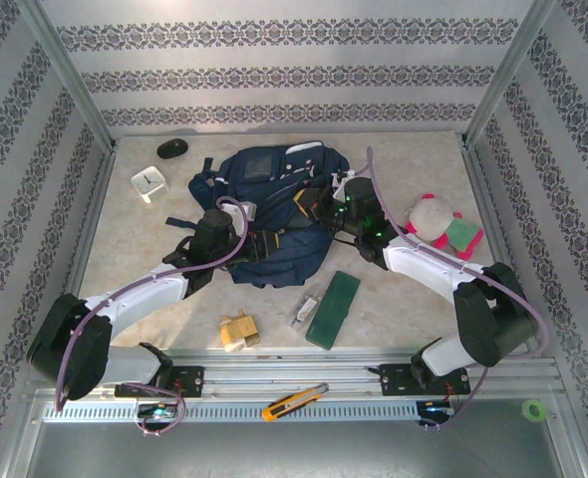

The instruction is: Pack the student bag

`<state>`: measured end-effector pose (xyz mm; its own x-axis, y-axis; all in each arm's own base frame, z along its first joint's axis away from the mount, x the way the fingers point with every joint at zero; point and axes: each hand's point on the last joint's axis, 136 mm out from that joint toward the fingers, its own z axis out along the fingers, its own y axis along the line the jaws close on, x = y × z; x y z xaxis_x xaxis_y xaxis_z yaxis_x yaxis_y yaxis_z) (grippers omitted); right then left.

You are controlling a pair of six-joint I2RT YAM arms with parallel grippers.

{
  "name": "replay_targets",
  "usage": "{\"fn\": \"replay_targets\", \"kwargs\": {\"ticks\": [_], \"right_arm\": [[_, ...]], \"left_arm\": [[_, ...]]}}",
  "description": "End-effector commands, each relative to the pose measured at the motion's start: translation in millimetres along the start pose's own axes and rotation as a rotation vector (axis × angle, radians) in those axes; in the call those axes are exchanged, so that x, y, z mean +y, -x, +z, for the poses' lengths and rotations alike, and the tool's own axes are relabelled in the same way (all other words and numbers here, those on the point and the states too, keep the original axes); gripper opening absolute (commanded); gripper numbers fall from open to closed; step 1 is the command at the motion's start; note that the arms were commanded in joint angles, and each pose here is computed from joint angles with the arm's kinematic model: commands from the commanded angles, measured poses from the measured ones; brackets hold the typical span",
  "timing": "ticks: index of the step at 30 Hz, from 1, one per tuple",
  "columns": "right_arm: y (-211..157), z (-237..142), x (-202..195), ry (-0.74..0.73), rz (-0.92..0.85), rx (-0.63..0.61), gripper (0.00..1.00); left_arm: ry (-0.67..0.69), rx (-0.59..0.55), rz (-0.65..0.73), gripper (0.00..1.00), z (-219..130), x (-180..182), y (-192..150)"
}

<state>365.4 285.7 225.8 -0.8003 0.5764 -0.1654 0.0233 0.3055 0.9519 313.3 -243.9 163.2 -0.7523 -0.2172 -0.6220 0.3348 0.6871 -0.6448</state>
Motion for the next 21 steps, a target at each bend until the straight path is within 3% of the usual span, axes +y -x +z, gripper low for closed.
{"fn": "replay_targets", "kwargs": {"ticks": [1, 14, 21], "right_arm": [[-0.6, -2.1, 43.5, 0.135, -0.074, -0.008, 0.00], [4.8, -4.7, 30.4, 0.113, -0.060, -0.024, 0.00], [3.8, -5.9, 29.6, 0.112, -0.065, -0.021, 0.00]], "left_arm": [[-0.142, -0.119, 0.068, 0.31, -9.9, -39.9, 30.7], [-0.245, -0.176, 0.118, 0.37, -25.6, -59.2, 34.0], [-0.093, -0.106, 0.107, 0.42, -14.7, -25.7, 16.9]]}}
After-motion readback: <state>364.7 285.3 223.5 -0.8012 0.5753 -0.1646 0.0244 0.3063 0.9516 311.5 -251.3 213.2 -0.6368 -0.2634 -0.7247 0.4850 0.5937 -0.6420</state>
